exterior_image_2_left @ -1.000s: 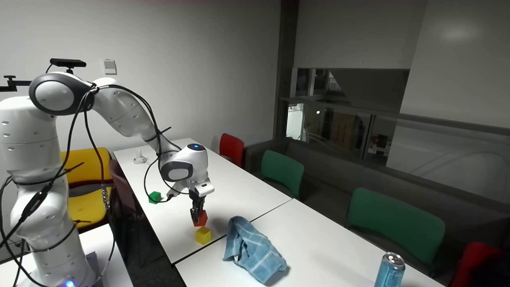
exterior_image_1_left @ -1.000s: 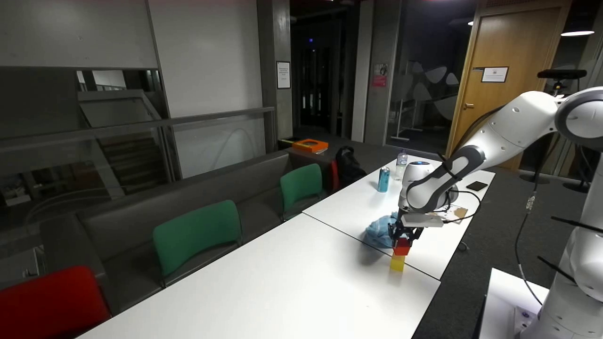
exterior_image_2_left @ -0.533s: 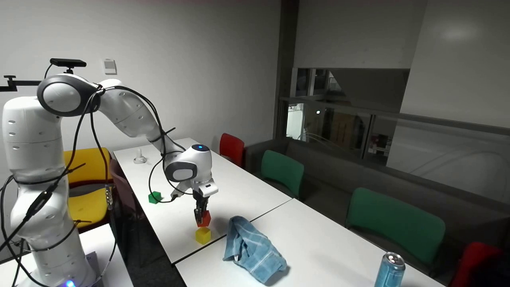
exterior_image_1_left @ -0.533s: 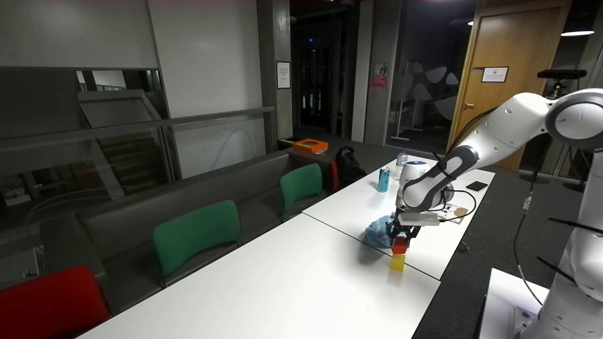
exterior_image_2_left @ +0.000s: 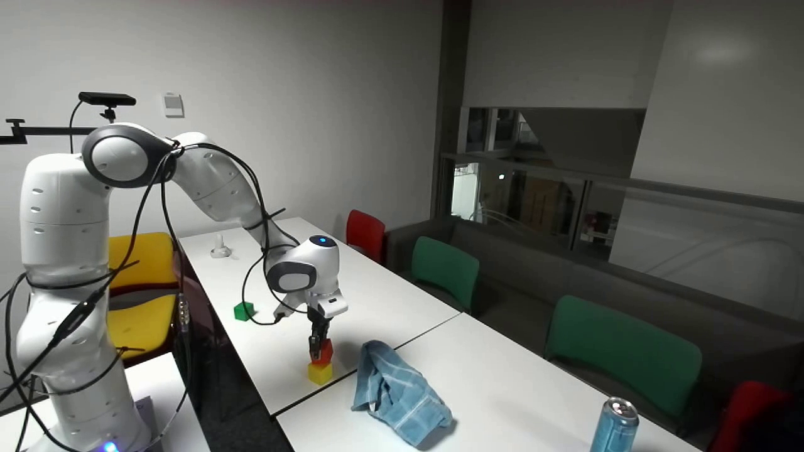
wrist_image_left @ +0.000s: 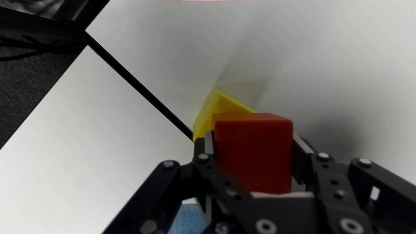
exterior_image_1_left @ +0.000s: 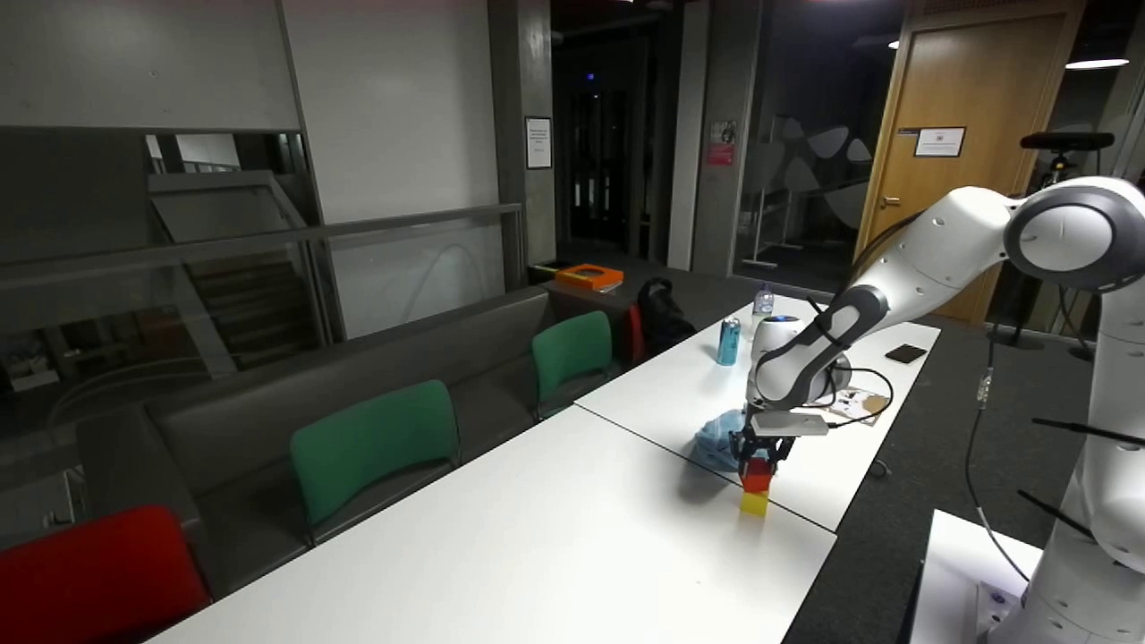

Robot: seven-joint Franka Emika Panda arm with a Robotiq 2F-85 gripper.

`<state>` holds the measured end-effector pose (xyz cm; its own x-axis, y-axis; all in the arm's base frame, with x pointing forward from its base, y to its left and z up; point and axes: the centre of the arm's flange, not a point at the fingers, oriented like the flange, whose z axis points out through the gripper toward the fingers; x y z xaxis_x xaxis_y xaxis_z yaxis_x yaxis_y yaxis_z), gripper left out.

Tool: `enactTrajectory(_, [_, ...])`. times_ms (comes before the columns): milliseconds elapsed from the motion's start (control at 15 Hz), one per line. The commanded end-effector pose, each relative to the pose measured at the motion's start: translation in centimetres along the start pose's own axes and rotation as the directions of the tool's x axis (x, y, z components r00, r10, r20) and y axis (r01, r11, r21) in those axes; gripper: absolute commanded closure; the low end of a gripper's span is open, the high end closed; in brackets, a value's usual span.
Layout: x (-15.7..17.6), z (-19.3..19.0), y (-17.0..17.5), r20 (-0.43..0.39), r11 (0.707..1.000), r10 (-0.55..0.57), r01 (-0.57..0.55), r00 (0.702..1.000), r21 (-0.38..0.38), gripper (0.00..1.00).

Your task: Pick up the orange and green object and place them on top of the yellow object

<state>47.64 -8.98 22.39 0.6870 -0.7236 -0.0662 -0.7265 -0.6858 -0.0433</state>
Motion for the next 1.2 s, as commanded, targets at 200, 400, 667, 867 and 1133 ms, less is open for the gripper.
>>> enactTrajectory(200, [1.59, 0.66, -0.29, 0.038, 1.000, -0.018, 0.018, 0.999, 0.006, 0.70])
enactTrajectory(400, [1.75, 0.57, -0.41, 0.048, 1.000, -0.011, 0.010, 0.999, 0.006, 0.19])
enactTrajectory(667, [1.75, 0.62, -0.28, 0.063, 1.000, -0.001, 0.001, 0.998, 0.000, 0.03])
enactTrajectory(867, [1.75, 0.70, -0.08, 0.067, 1.000, 0.003, -0.003, 0.998, -0.002, 0.00])
enactTrajectory(1133, [1.61, 0.66, 0.13, 0.066, 1.000, 0.007, -0.007, 0.998, 0.000, 0.00])
